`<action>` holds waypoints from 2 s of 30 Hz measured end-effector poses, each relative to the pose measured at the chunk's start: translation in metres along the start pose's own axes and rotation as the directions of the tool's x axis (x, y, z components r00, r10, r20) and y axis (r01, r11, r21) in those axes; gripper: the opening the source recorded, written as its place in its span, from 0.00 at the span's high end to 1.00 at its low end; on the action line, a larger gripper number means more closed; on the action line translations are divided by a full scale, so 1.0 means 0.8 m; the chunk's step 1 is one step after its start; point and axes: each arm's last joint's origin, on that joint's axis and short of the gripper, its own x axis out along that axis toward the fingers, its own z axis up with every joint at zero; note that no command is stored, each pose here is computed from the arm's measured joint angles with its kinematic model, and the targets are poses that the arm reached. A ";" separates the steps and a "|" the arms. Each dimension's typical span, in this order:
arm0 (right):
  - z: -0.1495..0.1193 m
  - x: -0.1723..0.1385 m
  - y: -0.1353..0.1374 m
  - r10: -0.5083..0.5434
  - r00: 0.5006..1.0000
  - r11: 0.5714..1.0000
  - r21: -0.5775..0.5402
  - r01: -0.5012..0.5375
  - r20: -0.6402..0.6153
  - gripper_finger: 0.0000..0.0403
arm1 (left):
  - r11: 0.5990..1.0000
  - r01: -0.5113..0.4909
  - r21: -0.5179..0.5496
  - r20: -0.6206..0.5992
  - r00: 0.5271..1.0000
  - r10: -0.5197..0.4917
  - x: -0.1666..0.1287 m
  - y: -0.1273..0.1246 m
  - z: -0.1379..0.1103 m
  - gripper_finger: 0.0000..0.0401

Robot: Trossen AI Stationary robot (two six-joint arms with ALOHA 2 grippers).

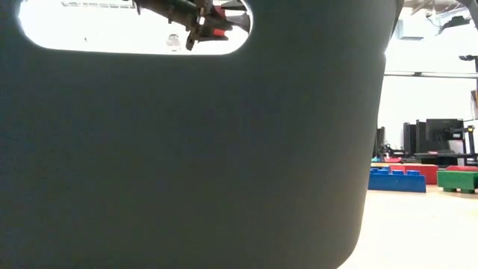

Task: Sort blocks
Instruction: Put the red wooden block into the yellow bin, then put the green game piece into the blue bin

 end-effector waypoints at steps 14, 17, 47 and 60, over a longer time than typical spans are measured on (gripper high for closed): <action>-0.002 -0.082 -0.018 -0.290 0.928 0.956 -0.033 0.291 -0.234 0.39 | 0.968 -0.208 -0.143 -0.493 0.863 0.113 -0.064 0.052 -0.051 0.69; -0.006 -0.087 -0.023 -0.308 0.914 0.950 -0.030 0.311 -0.264 0.40 | 0.921 -0.326 -0.214 -0.638 0.761 0.121 -0.066 0.072 -0.087 0.69; -0.004 -0.098 0.014 -0.365 0.878 0.931 -0.116 0.346 -0.310 0.41 | 0.940 -0.340 -0.038 -0.886 0.446 0.126 -0.040 0.088 -0.107 0.44; 0.004 -0.120 0.026 -0.463 0.837 0.877 -0.012 0.481 -0.293 0.41 | 0.998 0.065 0.023 -0.932 0.362 -0.002 0.043 -0.024 -0.097 0.49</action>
